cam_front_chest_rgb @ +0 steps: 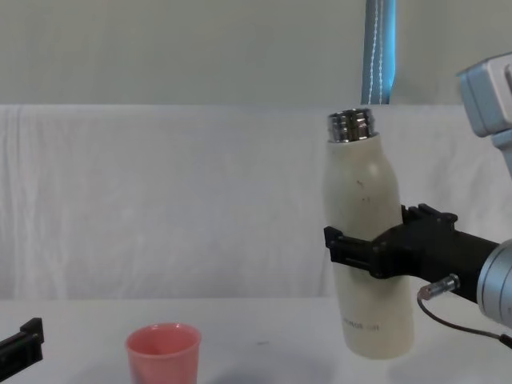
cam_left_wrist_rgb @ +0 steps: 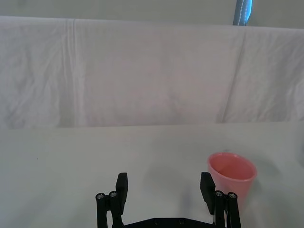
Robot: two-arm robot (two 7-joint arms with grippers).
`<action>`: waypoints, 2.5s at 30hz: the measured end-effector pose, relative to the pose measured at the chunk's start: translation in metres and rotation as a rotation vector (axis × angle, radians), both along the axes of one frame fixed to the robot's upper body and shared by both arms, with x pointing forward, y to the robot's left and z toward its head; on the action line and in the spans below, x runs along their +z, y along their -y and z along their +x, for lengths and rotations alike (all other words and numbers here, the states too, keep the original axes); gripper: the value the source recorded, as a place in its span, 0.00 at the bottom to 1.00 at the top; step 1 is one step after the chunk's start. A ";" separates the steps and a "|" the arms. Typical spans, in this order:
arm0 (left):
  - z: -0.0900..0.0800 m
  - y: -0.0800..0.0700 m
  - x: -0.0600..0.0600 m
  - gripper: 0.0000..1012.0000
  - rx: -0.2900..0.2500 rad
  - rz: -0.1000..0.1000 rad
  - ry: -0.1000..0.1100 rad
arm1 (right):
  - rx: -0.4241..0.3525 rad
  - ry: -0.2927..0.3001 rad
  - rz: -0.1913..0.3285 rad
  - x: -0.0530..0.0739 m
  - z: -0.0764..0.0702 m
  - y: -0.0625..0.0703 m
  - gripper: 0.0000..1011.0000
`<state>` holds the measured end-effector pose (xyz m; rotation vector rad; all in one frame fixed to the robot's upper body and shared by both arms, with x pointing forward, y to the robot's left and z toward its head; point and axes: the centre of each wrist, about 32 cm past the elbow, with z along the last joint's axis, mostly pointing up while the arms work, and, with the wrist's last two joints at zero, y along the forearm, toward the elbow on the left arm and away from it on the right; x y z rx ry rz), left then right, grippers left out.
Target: Grasp the thermos with one hand and pour water into the cup lid.
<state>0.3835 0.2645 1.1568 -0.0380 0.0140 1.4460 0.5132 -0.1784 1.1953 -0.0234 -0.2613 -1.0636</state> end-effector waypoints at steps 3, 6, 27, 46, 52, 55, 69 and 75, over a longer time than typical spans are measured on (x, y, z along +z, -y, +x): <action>0.000 0.000 0.000 0.99 0.000 0.000 0.000 | -0.015 -0.033 0.041 0.001 -0.003 0.000 0.94; 0.000 0.000 0.000 0.99 0.000 0.000 0.000 | -0.029 -0.056 0.073 0.001 -0.005 0.000 0.94; 0.000 0.000 0.000 0.99 0.000 0.000 0.000 | -0.090 -0.106 0.134 -0.011 -0.005 -0.007 0.94; 0.000 0.000 0.000 0.99 0.000 0.000 0.000 | -0.053 -0.123 0.158 -0.024 0.015 -0.022 0.94; 0.000 0.000 0.000 0.99 0.000 0.000 0.000 | -0.052 -0.116 0.166 -0.028 0.021 -0.025 0.95; 0.000 0.000 0.000 0.99 0.000 0.000 0.000 | -0.053 -0.112 0.168 -0.029 0.024 -0.026 0.94; 0.000 0.000 0.000 0.99 0.000 0.000 0.000 | -0.033 -0.104 0.179 -0.041 0.030 -0.029 0.94; 0.000 0.000 0.000 0.99 0.000 0.000 0.000 | -0.022 -0.107 0.176 -0.044 0.030 -0.030 0.94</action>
